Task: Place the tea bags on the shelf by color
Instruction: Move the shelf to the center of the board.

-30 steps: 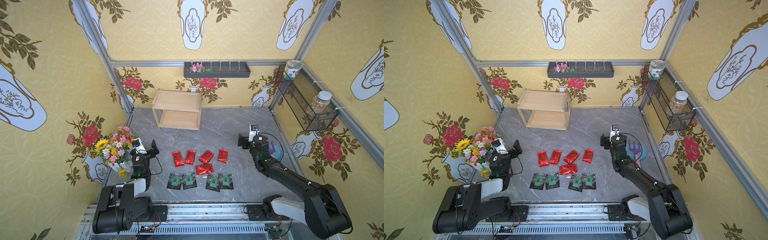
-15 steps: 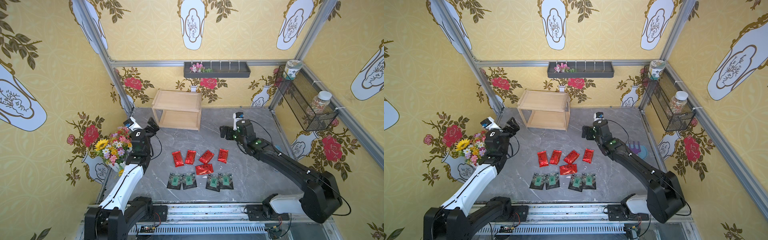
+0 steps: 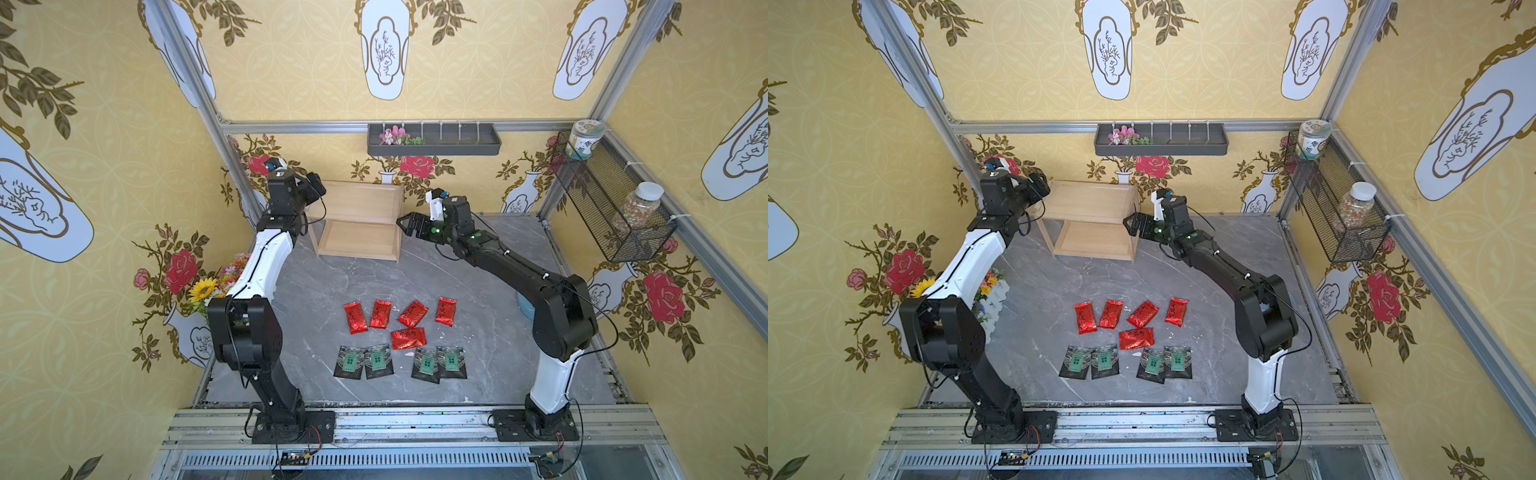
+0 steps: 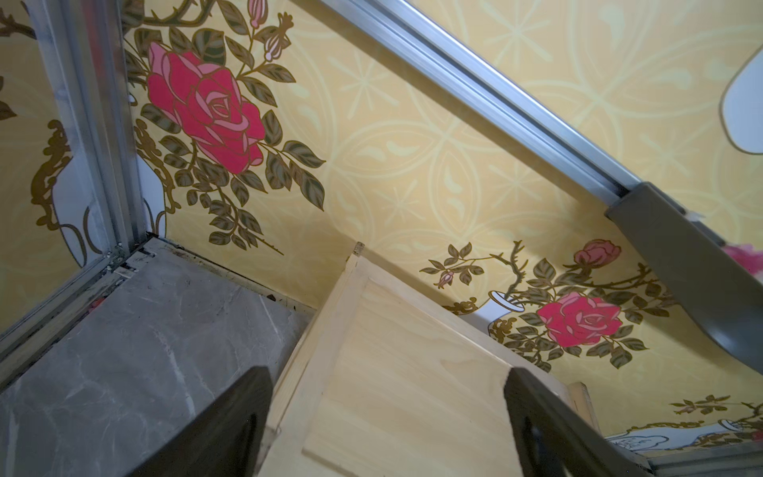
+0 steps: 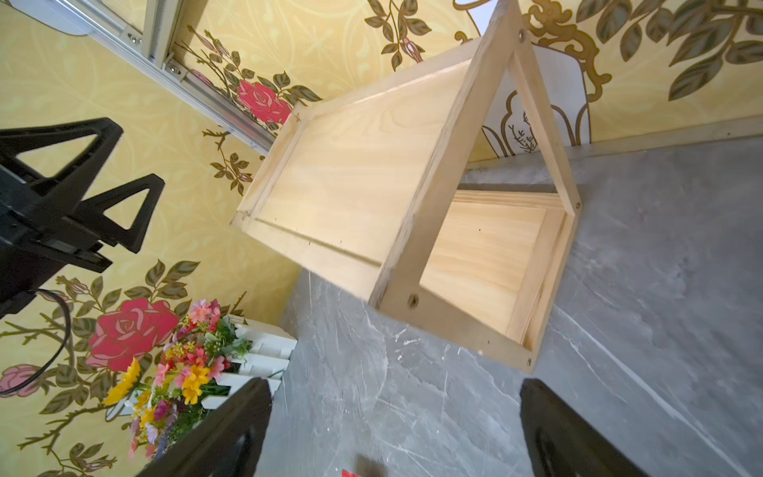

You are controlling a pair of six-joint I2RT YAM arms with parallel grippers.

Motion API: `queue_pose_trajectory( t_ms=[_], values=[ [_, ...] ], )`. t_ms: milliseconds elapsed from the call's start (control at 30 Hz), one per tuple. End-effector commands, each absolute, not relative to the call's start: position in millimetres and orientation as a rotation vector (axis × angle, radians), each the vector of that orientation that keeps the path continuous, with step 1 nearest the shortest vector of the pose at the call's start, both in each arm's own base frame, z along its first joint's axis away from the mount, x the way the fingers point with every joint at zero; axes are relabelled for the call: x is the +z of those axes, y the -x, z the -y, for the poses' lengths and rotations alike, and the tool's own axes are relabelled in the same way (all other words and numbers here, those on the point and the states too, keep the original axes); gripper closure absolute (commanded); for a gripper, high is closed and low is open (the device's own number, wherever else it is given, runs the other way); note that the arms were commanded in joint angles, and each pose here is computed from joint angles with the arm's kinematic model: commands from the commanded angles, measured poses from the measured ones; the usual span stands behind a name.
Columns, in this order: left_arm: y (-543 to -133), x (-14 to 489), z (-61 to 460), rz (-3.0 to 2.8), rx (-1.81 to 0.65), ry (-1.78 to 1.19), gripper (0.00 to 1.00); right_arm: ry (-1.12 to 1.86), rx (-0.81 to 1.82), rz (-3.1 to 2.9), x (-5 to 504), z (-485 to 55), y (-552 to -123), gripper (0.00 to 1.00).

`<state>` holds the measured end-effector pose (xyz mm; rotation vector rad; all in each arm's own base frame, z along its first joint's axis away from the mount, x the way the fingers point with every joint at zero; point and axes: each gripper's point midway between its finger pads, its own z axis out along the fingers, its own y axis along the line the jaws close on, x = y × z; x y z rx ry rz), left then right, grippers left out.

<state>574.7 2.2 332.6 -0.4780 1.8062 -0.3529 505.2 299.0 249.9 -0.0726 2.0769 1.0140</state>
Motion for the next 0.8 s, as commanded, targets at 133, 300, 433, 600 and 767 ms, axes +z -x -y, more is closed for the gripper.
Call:
queue_pose_trajectory(
  t_ms=[133, 300, 433, 600, 767],
  values=[
    [-610.4, 279.3, -6.3, -1.985, -0.422, 0.467, 0.08, 0.076, 1.146, -2.029, 256.3, -318.9, -540.0, 0.03],
    [-622.0, 250.2, 6.1, -2.051, -0.524, 0.419, 0.11, 0.075, 1.173, -2.024, 247.9, -330.7, -554.3, 0.02],
    [-619.8, 234.8, 28.0, -2.091, -0.689, 0.4, 0.16, 0.075, 1.192, -2.021, 242.8, -335.1, -557.4, 0.04],
    [-607.3, 224.7, 57.9, -2.133, -0.816, 0.342, 0.25, 0.069, 1.179, -2.008, 242.8, -330.1, -557.1, 0.16],
    [-589.2, 234.3, 86.5, -2.127, -0.85, 0.27, 0.27, 0.025, 1.137, -1.995, 245.3, -306.6, -556.4, 0.28]
  ],
)
